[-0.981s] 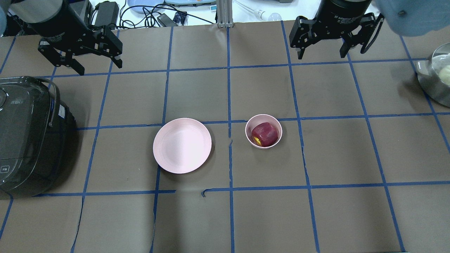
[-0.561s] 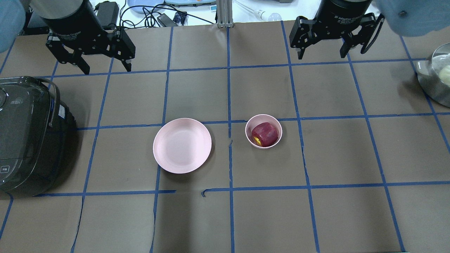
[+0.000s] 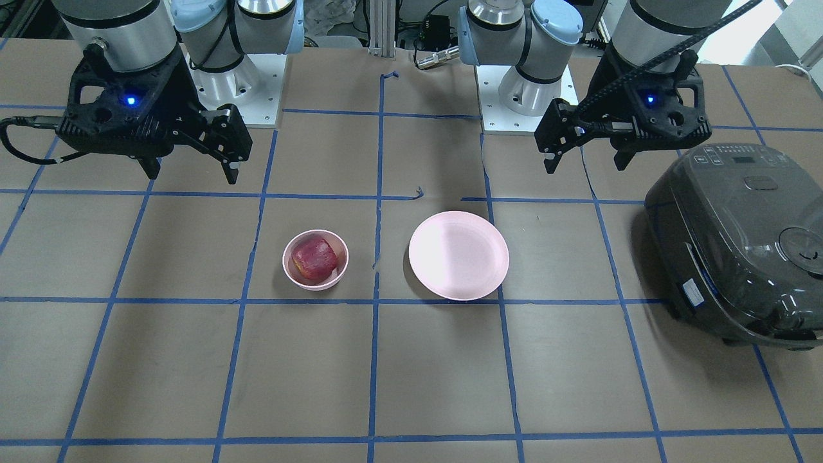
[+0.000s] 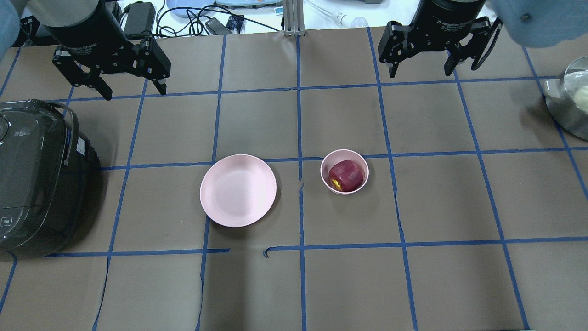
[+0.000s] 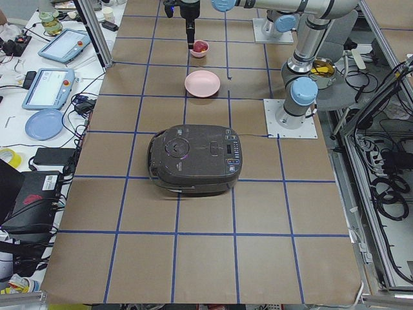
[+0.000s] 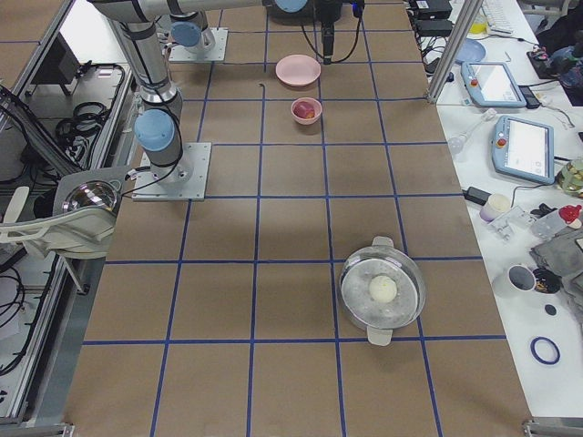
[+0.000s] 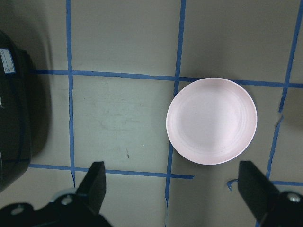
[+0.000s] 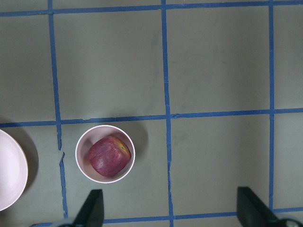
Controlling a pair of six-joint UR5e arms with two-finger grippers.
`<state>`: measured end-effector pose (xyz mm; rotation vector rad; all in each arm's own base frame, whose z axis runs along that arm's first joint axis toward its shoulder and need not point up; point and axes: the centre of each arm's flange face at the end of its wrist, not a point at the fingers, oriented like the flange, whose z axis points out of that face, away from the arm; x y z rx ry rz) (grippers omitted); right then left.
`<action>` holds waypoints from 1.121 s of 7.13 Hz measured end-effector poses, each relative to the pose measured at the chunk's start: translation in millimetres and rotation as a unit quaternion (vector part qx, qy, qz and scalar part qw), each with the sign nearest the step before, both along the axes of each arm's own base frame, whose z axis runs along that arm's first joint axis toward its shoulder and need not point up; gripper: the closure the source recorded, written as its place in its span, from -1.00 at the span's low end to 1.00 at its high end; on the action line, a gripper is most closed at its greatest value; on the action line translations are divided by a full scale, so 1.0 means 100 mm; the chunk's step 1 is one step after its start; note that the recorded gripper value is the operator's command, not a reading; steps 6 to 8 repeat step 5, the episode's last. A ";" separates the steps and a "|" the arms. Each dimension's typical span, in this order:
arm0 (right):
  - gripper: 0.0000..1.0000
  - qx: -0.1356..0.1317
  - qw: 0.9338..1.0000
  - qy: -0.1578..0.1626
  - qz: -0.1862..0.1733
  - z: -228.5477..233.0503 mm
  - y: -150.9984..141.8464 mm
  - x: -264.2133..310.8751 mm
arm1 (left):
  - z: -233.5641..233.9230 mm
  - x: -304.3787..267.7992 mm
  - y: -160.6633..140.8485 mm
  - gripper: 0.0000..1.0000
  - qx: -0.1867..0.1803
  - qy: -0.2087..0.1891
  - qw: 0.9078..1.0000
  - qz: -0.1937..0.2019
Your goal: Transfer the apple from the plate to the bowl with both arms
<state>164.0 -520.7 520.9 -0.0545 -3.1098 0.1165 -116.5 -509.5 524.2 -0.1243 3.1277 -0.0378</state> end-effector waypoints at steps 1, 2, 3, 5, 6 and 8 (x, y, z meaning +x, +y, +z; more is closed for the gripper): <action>-1.00 0.000 1.000 0.000 0.000 0.00 0.00 0.00 | 0.00 -0.01 0.00 -1.00 0.000 0.004 1.000 0.000; -1.00 0.000 1.000 0.000 0.000 0.00 0.00 0.00 | 0.00 -0.02 0.01 -1.00 0.002 0.004 1.000 -0.001; -1.00 0.000 1.000 -0.001 0.001 0.00 0.00 0.01 | 0.00 -0.02 0.01 -1.00 0.002 0.004 1.000 -0.003; -1.00 0.000 1.000 0.000 0.001 0.00 0.00 0.01 | 0.00 -0.03 0.02 -1.00 0.002 0.004 1.000 -0.007; -1.00 0.000 1.000 0.000 0.001 0.00 0.00 0.01 | 0.00 -0.03 0.02 -1.00 0.002 0.004 1.000 -0.007; -1.00 0.000 1.000 0.000 0.001 0.00 0.00 0.01 | 0.00 -0.03 0.02 -1.00 0.002 0.004 1.000 -0.007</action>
